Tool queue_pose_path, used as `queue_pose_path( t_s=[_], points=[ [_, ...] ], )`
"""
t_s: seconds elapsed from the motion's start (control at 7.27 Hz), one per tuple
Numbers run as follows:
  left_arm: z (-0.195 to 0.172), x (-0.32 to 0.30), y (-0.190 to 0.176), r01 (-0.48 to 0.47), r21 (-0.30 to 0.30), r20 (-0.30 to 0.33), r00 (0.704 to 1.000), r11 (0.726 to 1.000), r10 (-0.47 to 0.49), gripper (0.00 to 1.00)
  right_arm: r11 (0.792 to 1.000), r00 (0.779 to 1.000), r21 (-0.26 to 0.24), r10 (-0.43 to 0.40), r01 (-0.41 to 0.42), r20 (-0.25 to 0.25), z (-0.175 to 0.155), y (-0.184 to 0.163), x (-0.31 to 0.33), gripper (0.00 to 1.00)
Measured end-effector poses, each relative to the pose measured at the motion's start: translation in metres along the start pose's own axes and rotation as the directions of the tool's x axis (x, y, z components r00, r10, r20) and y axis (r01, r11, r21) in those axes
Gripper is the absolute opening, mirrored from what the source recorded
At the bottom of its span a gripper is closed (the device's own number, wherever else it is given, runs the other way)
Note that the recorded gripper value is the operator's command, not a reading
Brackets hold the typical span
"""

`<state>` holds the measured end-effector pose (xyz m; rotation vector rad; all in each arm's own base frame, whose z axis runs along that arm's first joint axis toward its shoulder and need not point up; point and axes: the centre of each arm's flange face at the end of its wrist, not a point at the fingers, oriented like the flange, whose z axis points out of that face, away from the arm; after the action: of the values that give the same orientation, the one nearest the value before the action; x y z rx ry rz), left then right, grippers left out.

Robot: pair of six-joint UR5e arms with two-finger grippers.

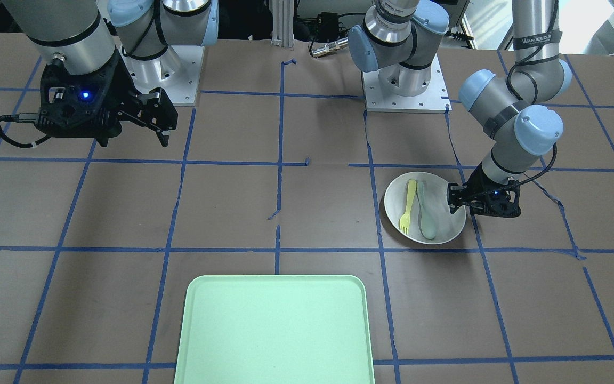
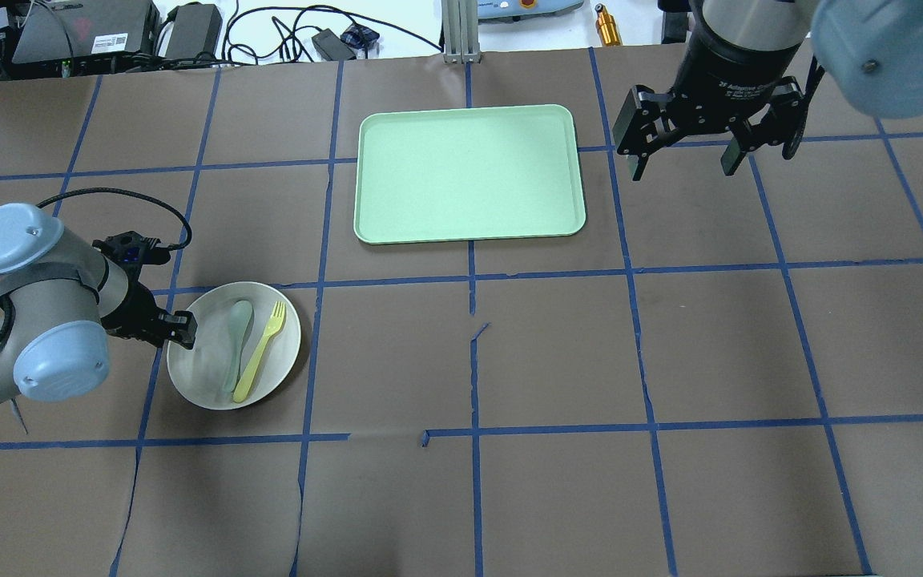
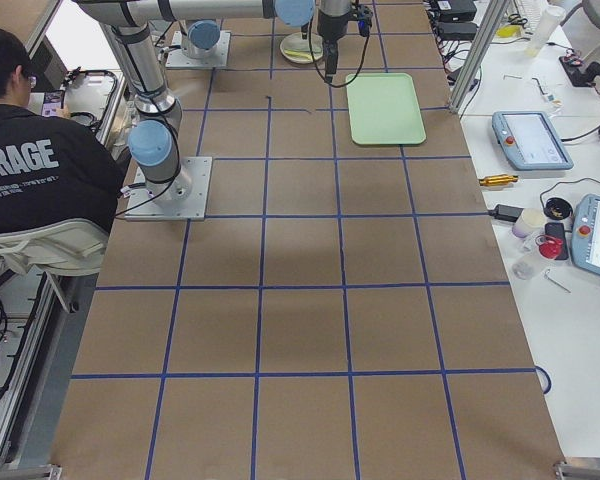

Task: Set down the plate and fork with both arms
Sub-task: 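Lower the left gripper to the white plate's rim and grasp it, then carry the plate with the left gripper onto the green tray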

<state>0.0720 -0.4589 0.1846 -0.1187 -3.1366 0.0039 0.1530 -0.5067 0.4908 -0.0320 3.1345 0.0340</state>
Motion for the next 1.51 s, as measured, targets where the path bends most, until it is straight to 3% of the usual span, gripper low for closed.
queue_pose_path(
  t_s=[0.41,0.55,0.96,1.51],
  points=[
    [-0.009,0.000,-0.010,0.024,0.018,-0.011,1.000,1.000,-0.024,0.00,1.000,1.000,-0.001,-0.001,0.001,0.000,0.000,0.000,0.000,1.00],
    [-0.023,0.008,-0.023,0.032,0.035,-0.071,0.997,0.999,-0.029,0.00,1.000,1.000,-0.001,-0.001,0.001,-0.001,0.000,0.000,0.000,1.00],
    [-0.101,0.078,-0.122,0.063,0.013,-0.275,0.960,0.998,-0.057,0.00,1.000,1.000,-0.002,-0.001,0.001,0.001,0.001,0.000,0.000,1.00],
    [-0.065,0.214,-0.259,0.096,0.062,-0.342,0.937,0.993,-0.069,0.00,1.000,1.000,-0.002,0.000,0.000,0.006,0.001,0.000,-0.001,1.00]
  ],
)
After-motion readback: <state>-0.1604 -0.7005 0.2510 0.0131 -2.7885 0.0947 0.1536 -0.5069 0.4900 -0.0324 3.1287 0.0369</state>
